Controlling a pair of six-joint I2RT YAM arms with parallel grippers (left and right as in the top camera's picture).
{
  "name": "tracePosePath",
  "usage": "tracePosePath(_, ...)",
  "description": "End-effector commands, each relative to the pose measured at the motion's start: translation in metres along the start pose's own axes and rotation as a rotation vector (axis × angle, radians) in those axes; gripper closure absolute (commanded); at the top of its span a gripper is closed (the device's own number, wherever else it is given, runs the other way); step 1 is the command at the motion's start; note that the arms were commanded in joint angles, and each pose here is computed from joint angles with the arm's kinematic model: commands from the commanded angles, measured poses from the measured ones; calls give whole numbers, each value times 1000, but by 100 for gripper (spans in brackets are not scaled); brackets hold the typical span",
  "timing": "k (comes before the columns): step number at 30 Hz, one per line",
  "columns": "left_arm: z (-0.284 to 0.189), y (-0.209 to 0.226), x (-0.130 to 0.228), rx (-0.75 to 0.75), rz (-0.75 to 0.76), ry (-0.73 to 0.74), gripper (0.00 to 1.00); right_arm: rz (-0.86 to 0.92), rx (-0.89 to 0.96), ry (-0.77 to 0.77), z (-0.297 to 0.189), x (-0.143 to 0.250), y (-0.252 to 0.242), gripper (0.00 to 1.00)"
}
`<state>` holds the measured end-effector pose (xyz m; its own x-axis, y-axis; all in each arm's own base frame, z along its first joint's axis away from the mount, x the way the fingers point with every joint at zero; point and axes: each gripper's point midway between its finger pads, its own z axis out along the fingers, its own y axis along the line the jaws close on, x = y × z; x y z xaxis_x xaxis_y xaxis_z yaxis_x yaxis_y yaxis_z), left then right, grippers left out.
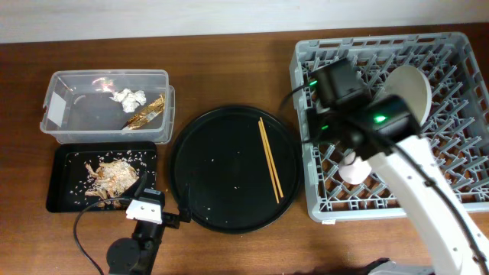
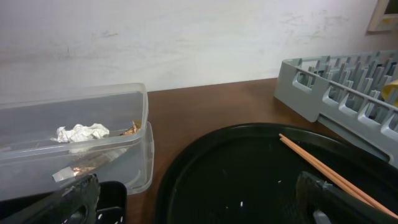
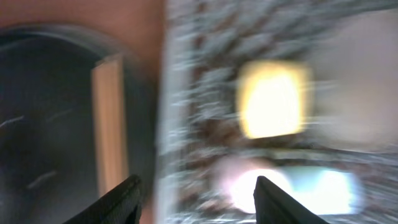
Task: Sort waste into correct bins and load items into the dishwasher rack
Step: 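Grasp the wooden chopsticks on the round tray with the right gripper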
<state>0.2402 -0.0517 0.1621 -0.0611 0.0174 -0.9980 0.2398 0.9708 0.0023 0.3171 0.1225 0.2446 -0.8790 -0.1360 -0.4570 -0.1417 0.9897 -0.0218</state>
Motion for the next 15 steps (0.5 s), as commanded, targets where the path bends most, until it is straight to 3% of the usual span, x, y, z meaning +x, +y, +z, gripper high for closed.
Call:
tracePosePath(1, 0, 0, 2, 2, 19, 1, 1, 26, -272, 239, 27, 52, 89, 49)
tracePosePath(3, 0, 0, 2, 2, 19, 1, 1, -51, -230, 340, 68, 84, 116, 56)
tracePosePath(9, 0, 0, 2, 2, 19, 1, 1, -2, -2, 414, 171, 94, 96, 57)
tracePosePath(15, 0, 0, 2, 2, 19, 1, 1, -44, 7, 492, 216, 114, 97, 60)
